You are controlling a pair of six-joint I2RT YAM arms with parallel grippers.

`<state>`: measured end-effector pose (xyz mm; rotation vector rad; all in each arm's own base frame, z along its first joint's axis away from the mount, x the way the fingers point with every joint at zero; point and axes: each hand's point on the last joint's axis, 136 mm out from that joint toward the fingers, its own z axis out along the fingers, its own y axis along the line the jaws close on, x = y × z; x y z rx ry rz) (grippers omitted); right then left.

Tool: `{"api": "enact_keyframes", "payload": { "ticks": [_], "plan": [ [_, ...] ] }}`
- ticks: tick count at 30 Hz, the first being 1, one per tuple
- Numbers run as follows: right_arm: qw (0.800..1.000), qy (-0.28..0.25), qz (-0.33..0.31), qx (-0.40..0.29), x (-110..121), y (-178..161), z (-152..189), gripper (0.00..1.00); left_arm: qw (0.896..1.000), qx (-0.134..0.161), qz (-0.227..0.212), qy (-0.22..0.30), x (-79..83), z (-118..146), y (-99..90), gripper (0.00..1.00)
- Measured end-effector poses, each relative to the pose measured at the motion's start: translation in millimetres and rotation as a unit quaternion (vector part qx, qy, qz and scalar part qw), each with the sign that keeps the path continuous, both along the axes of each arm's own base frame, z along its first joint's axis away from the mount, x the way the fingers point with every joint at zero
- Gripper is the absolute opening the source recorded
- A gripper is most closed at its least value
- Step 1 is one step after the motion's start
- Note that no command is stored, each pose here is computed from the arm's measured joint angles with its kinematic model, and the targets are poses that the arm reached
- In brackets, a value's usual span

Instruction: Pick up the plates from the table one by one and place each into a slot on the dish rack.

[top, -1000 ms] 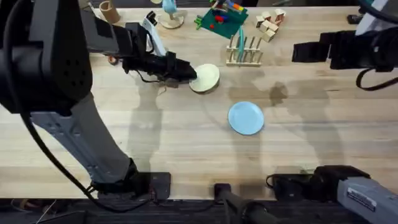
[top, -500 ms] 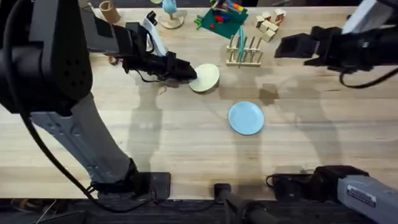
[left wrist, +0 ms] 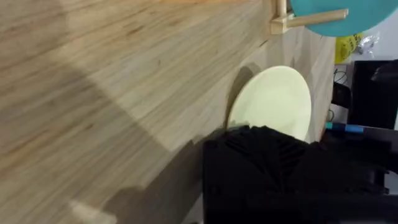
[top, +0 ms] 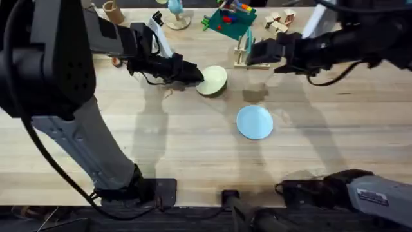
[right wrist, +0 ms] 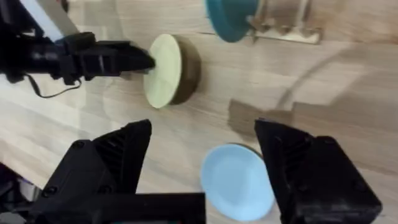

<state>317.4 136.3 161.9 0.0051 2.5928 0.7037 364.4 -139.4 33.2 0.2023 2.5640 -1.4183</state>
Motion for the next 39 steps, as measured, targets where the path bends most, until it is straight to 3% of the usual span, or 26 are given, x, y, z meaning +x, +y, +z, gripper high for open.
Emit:
{"api": "enact_keyframes", "payload": {
  "ticks": [12, 28, 34, 39],
  "plan": [
    [0.998, 0.054, -0.01, 0.024, 21, 38, -46, 0.988, 1.0, 0.003, 0.001, 0.001, 0.2, -1, 0.1, 0.039],
    [0.997, 0.068, -0.044, 0.019, 33, 90, -87, 0.975, 1.0, 0.004, 0.001, 0.002, 0.2, -1, 0.4, 0.039],
    [0.995, 0.076, -0.062, 0.018, 34, 99, -99, 0.85, 1.0, 0.005, 0.001, 0.003, 0.1, -1, 0.1, 0.039],
    [0.995, 0.065, -0.068, 0.014, 34, 104, -97, 0.595, 1.0, 0.005, 0.0, 0.003, 0.2, -1, 0.1, 0.039]
  ]
}}
